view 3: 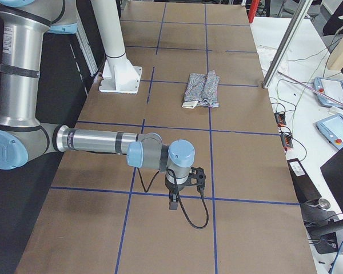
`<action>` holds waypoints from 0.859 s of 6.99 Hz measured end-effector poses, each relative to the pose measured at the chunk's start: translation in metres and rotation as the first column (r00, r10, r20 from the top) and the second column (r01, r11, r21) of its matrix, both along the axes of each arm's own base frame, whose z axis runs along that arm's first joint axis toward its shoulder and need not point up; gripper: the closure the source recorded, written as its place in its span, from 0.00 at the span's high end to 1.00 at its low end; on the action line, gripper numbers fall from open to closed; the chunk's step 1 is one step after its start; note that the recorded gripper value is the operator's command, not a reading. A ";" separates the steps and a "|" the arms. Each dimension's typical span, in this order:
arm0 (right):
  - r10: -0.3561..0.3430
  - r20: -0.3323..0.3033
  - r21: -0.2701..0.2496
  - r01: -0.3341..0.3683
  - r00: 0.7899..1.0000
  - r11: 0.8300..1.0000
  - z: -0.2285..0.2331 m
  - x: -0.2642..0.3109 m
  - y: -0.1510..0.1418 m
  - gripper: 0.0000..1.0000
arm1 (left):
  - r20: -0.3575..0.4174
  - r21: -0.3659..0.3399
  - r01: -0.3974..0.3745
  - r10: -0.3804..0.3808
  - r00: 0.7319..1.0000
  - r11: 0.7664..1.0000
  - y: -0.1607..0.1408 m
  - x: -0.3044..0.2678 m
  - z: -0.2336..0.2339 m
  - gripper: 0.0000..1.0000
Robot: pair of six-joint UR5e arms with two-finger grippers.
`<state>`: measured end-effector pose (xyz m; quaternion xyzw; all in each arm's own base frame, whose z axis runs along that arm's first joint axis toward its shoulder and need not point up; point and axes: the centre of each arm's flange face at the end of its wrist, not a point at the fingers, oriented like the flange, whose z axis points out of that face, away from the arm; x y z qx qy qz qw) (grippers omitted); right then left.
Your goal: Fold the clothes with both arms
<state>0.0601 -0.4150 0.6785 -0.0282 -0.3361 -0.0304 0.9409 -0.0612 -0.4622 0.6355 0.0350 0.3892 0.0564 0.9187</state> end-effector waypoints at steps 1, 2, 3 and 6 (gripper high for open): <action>0.000 0.000 0.002 0.000 1.000 1.000 -0.001 0.000 -0.001 1.00 | 0.000 0.010 -0.003 0.003 1.000 1.000 -0.001 0.000 0.000 1.00; -0.001 0.000 0.005 0.001 1.000 1.000 -0.002 0.000 -0.002 1.00 | 0.001 0.026 -0.004 0.004 1.000 1.000 -0.001 0.001 0.000 1.00; -0.002 0.000 0.006 0.002 1.000 1.000 -0.002 0.000 -0.002 1.00 | 0.004 0.039 -0.003 0.003 1.000 0.999 -0.002 0.001 0.003 1.00; -0.007 -0.001 0.031 0.007 1.000 0.999 -0.002 0.000 -0.003 1.00 | 0.005 0.053 -0.002 0.002 1.000 0.999 -0.002 0.002 0.004 1.00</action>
